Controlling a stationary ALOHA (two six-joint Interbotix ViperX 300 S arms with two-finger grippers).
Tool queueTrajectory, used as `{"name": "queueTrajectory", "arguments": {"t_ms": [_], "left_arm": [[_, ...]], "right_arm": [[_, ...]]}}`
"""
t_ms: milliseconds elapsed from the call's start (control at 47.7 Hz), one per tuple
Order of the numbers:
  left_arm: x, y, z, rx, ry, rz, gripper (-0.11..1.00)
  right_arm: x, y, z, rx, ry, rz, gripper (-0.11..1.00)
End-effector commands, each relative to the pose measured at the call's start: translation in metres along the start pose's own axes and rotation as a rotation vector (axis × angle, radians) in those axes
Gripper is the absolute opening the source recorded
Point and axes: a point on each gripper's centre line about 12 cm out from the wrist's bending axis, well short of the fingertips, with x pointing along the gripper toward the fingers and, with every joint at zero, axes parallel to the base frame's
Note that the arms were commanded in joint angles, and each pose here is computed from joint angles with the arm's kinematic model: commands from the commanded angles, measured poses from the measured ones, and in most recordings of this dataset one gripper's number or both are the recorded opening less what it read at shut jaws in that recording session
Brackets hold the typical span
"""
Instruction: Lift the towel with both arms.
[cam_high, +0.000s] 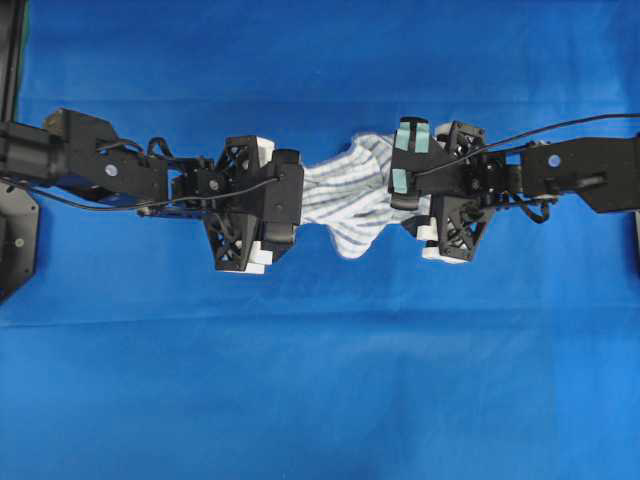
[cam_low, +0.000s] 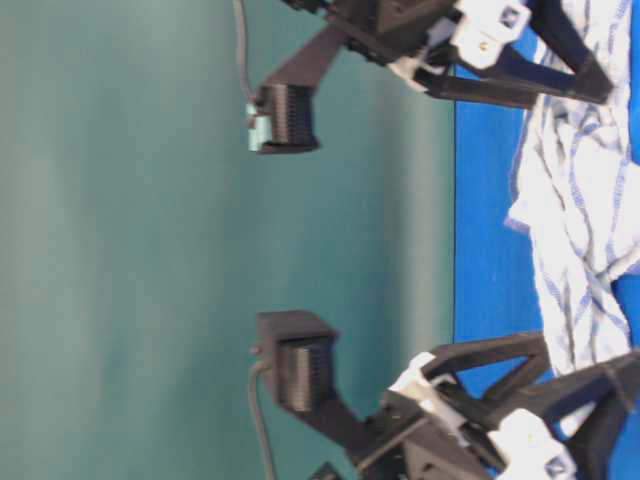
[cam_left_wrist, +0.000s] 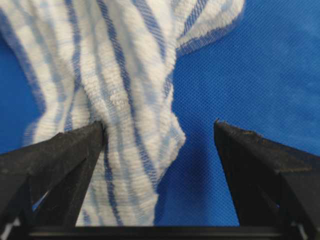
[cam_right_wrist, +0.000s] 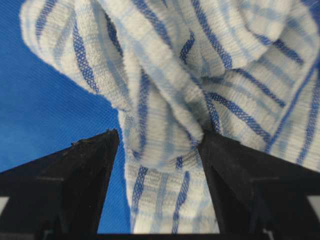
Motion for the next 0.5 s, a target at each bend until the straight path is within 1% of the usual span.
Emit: {"name": "queueTrajectory", "arguments": {"t_ms": [0, 63, 168, 252, 293, 335, 377, 440, 482], "left_arm": [[0.001, 0.002, 0.005, -0.001, -0.028, 0.008, 0.86], [0.004, 0.003, 0.001, -0.007, -0.017, 0.009, 0.86], [0.005, 0.007, -0.001, -0.02, -0.009, 0.017, 0.82], [0.005, 0.011, -0.002, -0.035, -0.008, 0.024, 0.72], [0.004, 0.012, -0.002, -0.04, -0.009, 0.027, 0.61], [0.005, 0.013, -0.002, -0.04, -0.008, 0.028, 0.49], [0.004, 0.013, -0.002, -0.04, -0.01, 0.028, 0.37], [0.004, 0.013, 0.0, -0.038, -0.013, 0.029, 0.2], [0.004, 0.014, -0.001, -0.038, -0.011, 0.03, 0.11]], "right_arm": [[0.002, -0.001, 0.004, 0.005, -0.025, 0.004, 0.66], [0.007, 0.0, 0.001, 0.003, -0.017, 0.006, 0.65], [0.012, 0.0, -0.003, 0.002, 0.001, 0.006, 0.65], [0.013, -0.001, -0.004, 0.004, 0.004, 0.005, 0.6], [0.013, 0.0, -0.004, 0.001, 0.006, 0.005, 0.55], [0.013, 0.0, -0.004, -0.001, 0.007, 0.005, 0.47], [0.013, -0.001, -0.004, -0.003, 0.009, 0.003, 0.38], [0.012, -0.001, -0.004, -0.002, 0.009, 0.003, 0.2], [0.013, 0.0, -0.004, -0.002, 0.01, 0.004, 0.12]]}}
